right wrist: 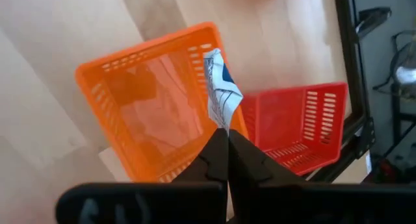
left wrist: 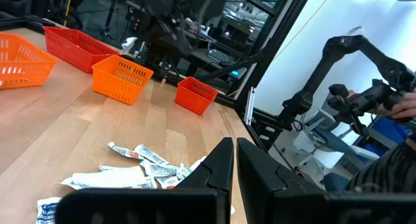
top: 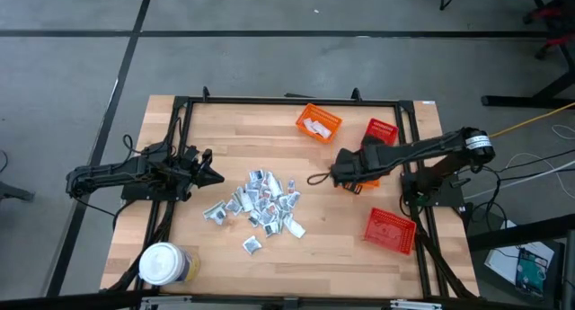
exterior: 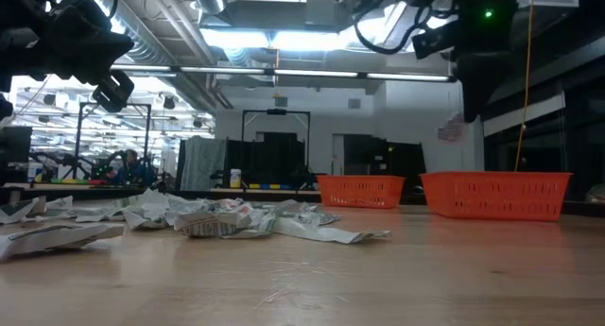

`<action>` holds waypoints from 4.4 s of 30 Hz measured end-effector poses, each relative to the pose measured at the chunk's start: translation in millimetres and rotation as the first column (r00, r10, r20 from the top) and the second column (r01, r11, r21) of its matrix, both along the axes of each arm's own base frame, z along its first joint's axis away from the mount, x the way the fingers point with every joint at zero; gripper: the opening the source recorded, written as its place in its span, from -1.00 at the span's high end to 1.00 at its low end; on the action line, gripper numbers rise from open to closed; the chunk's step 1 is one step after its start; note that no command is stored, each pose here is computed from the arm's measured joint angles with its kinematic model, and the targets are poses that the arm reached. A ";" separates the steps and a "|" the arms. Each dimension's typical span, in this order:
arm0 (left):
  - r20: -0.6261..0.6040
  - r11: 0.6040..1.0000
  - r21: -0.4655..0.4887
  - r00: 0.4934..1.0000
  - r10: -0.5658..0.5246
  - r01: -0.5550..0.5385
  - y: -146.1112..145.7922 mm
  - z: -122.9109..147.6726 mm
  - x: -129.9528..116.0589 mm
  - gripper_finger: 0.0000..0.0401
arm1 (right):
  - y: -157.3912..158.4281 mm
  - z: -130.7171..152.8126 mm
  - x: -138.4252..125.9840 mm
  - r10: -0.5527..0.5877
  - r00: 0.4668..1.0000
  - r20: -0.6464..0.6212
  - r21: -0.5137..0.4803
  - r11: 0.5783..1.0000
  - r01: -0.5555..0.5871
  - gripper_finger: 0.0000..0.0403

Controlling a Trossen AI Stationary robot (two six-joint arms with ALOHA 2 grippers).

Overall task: Pick & Place First Aid Supplies
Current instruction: Put the blue alcohol pad into the bottom orange bin, then put the orange ointment pack into the top red bin

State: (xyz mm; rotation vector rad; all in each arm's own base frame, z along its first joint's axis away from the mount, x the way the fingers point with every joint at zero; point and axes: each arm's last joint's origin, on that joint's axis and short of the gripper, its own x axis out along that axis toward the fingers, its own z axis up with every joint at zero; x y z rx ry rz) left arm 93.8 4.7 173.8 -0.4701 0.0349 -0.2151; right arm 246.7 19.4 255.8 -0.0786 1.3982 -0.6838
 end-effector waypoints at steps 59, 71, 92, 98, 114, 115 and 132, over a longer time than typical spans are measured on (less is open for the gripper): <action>0.000 1.000 0.000 1.000 0.000 0.000 0.0 0.0 0.0 0.92 | -54.6 -17.2 120.1 0.102 0.708 0.699 0.263 0.884 -0.387 -0.14; 0.001 1.000 0.000 1.000 0.000 0.000 0.0 0.1 0.0 0.92 | -87.5 -34.1 182.6 0.135 0.661 0.739 0.382 0.724 -0.575 -0.08; 0.000 1.000 0.000 1.000 0.000 0.000 0.0 0.1 0.0 0.92 | -125.7 -97.1 222.9 0.300 0.591 0.749 0.348 0.580 -0.736 -0.08; 0.000 1.000 0.000 1.000 0.000 0.000 0.0 0.0 0.0 0.92 | -129.3 -100.6 219.0 0.334 0.589 0.736 0.344 0.565 -0.750 -0.08; 0.000 1.000 0.000 1.000 0.000 0.000 0.0 0.1 0.0 0.92 | -139.7 -126.7 221.1 0.316 0.584 0.748 0.371 0.531 -0.762 -0.07; 0.000 1.000 0.000 1.000 0.000 0.000 0.0 0.1 0.0 0.92 | -139.1 -127.6 220.6 0.306 0.585 0.751 0.385 0.518 -0.764 -0.04; 0.001 1.000 0.000 1.000 0.000 0.000 0.0 0.1 0.0 0.92 | -137.1 -130.4 222.5 0.279 0.582 0.763 0.402 0.501 -0.767 0.76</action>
